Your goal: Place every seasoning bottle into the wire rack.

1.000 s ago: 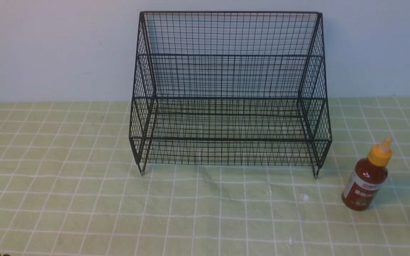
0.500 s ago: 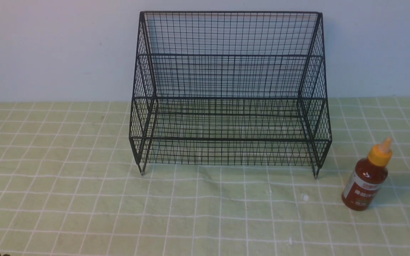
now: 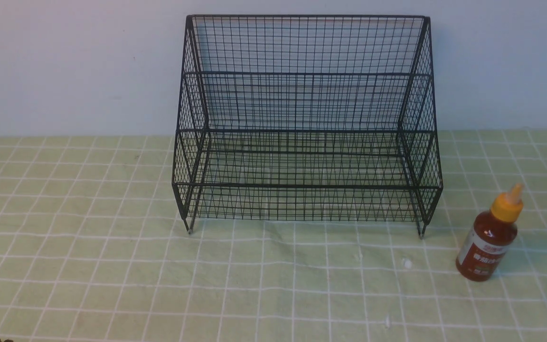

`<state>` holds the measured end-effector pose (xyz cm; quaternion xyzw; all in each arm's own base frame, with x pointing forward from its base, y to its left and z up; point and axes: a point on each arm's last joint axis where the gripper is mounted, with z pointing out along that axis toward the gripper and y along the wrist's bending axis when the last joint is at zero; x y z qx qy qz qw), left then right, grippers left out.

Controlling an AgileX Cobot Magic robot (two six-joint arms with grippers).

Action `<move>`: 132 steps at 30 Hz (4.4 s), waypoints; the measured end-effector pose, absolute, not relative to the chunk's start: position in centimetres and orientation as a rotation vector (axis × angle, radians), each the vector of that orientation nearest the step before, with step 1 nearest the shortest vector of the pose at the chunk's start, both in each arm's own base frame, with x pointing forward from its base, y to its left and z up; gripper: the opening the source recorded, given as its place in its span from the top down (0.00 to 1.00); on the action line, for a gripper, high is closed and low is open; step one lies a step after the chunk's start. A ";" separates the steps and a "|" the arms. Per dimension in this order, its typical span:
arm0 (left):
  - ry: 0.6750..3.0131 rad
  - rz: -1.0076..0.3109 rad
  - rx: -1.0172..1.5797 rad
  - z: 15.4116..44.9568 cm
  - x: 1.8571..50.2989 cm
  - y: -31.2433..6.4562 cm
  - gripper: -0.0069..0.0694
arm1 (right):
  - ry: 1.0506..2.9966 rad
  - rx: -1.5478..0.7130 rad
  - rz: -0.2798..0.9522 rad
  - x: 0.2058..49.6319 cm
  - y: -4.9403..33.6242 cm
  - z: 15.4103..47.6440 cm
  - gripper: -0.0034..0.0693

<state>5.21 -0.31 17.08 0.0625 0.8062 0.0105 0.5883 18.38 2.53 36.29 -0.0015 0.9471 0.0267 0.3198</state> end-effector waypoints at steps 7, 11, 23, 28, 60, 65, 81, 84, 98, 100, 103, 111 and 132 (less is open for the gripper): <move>1.878 0.024 0.146 17.1 5.2 -0.3 0.89 | 2.584 -0.050 0.100 23.2 3.7 33.2 0.43; 1.878 0.024 0.146 17.1 5.2 -0.3 0.89 | 2.595 -0.060 0.077 25.4 3.9 31.5 0.21; 1.878 0.024 0.146 17.1 5.2 -0.3 0.89 | 2.721 -0.111 -0.010 30.3 4.3 25.2 0.23; 1.878 0.024 0.146 17.1 5.2 -0.3 0.89 | 2.700 -0.123 -0.006 30.7 4.4 25.0 0.55; 1.878 0.024 0.146 17.1 5.2 -0.3 0.89 | 2.443 -0.391 0.270 34.6 11.8 36.3 0.55; 1.878 0.024 0.146 17.1 5.2 -0.3 0.89 | 2.489 -0.397 0.236 36.6 12.2 33.5 0.55; 1.878 0.024 0.146 17.1 5.2 -0.3 0.89 | 2.553 -0.416 0.226 37.9 12.6 30.9 0.52; 1.878 0.024 0.146 17.1 5.2 -0.3 0.89 | 2.539 -0.411 0.233 38.0 12.7 31.1 0.46; 1.878 0.024 0.146 17.1 5.2 -0.3 0.89 | 2.524 -0.415 0.237 37.8 12.6 32.8 0.41; 1.878 0.024 0.146 17.1 5.2 -0.3 0.89 | 2.497 -0.421 0.243 37.0 12.4 35.3 0.41; 1.878 0.024 0.146 17.1 5.2 -0.3 0.89 | 2.432 -0.427 0.253 35.0 11.9 40.2 0.41; 1.878 0.024 0.146 17.1 5.2 -0.3 0.89 | 2.063 -0.355 0.308 25.0 8.8 53.3 0.62; 1.878 0.024 0.146 17.1 5.2 -0.3 0.89 | 1.375 -0.130 0.378 -2.5 -0.6 46.6 0.97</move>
